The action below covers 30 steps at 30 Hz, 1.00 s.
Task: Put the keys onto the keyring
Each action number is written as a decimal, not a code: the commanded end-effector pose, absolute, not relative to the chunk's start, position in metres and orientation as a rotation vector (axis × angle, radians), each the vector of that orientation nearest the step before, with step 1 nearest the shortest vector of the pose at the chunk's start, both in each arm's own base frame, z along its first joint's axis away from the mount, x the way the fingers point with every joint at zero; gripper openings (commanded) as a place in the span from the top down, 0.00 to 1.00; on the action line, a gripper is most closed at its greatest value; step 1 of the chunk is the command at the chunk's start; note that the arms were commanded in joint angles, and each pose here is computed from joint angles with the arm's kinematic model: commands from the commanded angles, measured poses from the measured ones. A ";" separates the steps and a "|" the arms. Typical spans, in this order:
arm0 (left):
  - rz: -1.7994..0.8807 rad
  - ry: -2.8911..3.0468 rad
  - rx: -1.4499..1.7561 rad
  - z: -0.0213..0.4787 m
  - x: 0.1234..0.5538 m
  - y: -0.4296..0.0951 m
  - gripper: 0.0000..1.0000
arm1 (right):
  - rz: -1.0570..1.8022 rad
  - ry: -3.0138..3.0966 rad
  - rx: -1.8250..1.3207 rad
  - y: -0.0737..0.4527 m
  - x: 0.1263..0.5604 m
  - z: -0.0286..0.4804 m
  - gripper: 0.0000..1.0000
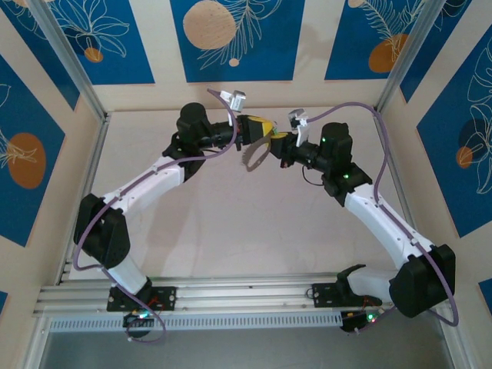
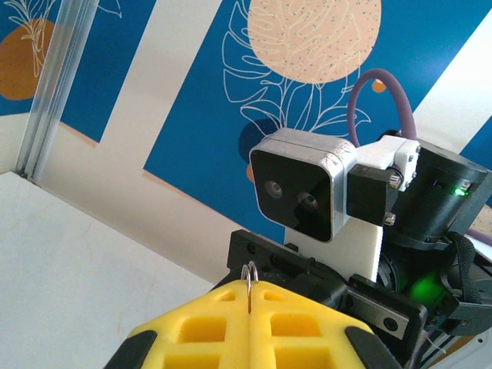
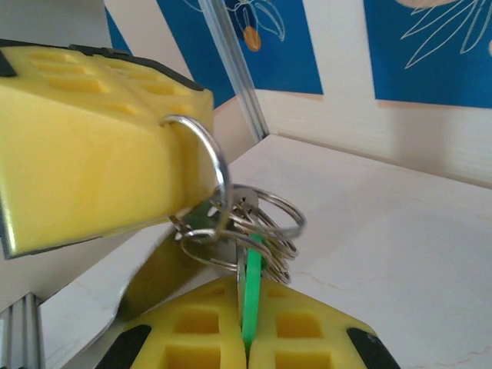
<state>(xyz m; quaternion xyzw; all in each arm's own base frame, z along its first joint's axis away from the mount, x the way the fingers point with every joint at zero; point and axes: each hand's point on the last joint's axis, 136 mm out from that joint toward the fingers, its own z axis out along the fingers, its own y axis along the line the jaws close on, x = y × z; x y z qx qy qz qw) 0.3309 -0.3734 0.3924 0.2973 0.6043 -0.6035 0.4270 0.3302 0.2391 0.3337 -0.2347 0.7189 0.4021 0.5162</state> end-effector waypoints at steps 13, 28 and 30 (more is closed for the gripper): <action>-1.529 1.391 0.734 0.419 0.317 -0.377 1.00 | 1.065 1.722 -0.653 0.246 0.316 0.342 0.98; -1.531 1.345 0.489 0.417 0.340 -0.367 1.00 | 1.076 1.704 -0.489 0.190 0.302 0.357 0.60; -1.532 1.338 0.462 0.417 0.342 -0.367 1.00 | 1.080 1.676 -0.438 0.181 0.304 0.367 0.60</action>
